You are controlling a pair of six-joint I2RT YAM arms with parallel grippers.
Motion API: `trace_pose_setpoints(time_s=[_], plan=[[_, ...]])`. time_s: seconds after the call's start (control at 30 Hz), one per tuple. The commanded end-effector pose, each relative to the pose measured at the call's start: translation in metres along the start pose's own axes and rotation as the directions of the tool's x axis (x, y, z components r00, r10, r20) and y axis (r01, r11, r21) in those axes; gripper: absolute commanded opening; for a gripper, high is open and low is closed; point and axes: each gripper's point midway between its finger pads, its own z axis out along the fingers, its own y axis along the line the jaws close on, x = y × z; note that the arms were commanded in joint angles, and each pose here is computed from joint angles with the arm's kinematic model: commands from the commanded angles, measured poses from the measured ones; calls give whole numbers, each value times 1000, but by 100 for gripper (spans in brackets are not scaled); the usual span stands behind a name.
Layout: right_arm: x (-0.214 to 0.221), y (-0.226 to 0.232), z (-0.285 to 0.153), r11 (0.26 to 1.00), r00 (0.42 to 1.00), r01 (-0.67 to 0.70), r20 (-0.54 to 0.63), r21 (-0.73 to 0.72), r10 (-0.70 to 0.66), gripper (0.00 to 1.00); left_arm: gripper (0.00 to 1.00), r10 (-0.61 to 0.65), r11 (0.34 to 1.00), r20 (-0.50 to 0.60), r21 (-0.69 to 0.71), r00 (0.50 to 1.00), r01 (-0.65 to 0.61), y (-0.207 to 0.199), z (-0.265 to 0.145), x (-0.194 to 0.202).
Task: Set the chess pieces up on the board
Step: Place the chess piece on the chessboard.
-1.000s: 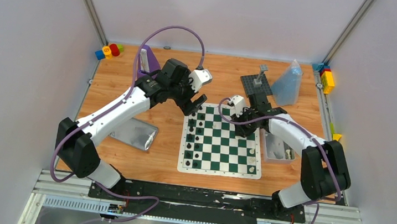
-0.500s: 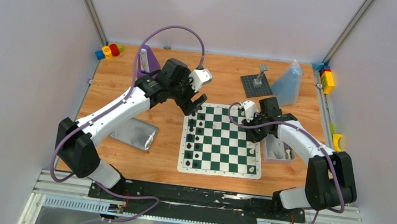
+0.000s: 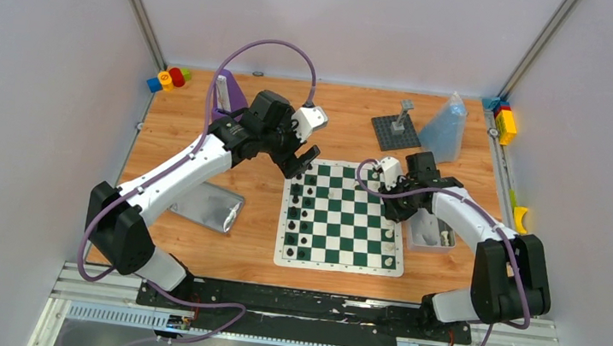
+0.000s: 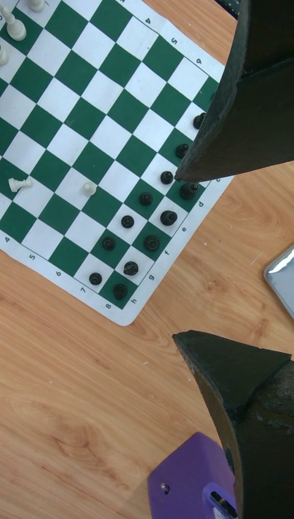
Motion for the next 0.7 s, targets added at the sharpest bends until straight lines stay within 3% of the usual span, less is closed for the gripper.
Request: trace_pose_setpoints(time_s=[0.0,0.2,0.4,0.67], plan=[[-2,1,0,1000,1000,10,15,-11,-9,10,98,19,1000,57,-21,998,-18,5,-8,-15],[0,3,2,1000,1000,0,8,-22,0,21,98,20,1000,53,-20,998,-19,5,-8,-14],[-14,-3,-8,1000,999,1,47,14,-1,49,99,18,1000,46,-24,999,-17,6,-5,-11],[-75,3,-33,999,978,0,207,-47,10,54,99,-20,999,29,-34,999,21,10,6,0]])
